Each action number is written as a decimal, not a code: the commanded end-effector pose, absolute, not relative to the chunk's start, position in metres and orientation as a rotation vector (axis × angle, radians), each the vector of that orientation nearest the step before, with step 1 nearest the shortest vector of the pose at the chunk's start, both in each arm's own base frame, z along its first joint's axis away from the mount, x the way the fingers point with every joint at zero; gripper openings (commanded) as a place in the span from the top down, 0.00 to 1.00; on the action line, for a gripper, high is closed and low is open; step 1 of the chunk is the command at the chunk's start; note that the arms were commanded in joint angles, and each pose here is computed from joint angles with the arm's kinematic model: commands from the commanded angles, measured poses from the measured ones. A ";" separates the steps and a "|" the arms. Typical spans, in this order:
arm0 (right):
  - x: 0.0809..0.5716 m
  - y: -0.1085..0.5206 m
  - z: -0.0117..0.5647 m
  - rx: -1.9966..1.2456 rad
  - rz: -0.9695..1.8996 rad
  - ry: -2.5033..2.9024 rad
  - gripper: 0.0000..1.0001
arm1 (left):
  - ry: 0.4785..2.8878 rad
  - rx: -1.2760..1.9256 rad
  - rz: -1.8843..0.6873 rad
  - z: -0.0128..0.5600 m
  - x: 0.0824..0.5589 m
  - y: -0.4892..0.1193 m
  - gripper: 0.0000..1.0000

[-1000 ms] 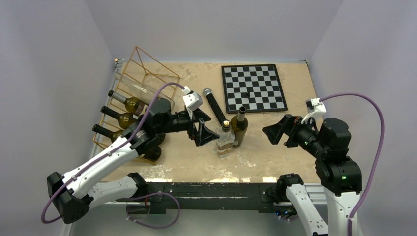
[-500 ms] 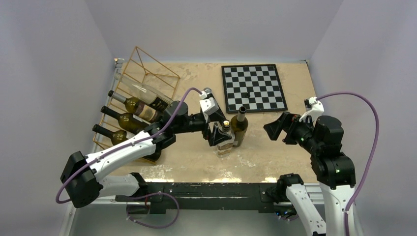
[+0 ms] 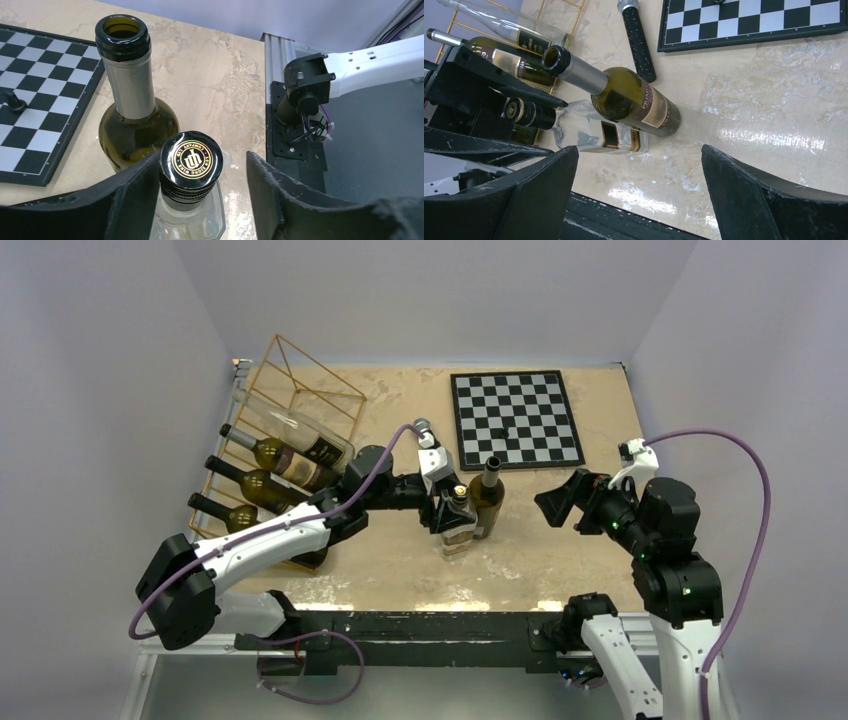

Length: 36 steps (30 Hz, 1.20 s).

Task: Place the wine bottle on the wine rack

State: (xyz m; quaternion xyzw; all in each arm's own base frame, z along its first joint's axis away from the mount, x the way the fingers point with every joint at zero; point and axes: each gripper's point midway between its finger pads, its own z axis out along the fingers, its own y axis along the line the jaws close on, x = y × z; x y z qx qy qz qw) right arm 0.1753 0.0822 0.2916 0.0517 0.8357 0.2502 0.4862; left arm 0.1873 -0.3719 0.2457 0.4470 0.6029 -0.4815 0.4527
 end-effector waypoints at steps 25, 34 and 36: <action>0.182 0.084 0.296 0.099 0.612 1.996 0.02 | 1.407 0.799 -0.883 0.324 0.234 -0.335 1.00; 0.182 0.087 0.292 0.109 0.641 2.003 0.03 | 1.481 0.575 -0.789 0.370 0.271 -0.299 1.00; 0.180 0.087 0.296 0.108 0.643 1.993 0.03 | 1.490 0.519 -0.766 0.383 0.283 -0.285 1.00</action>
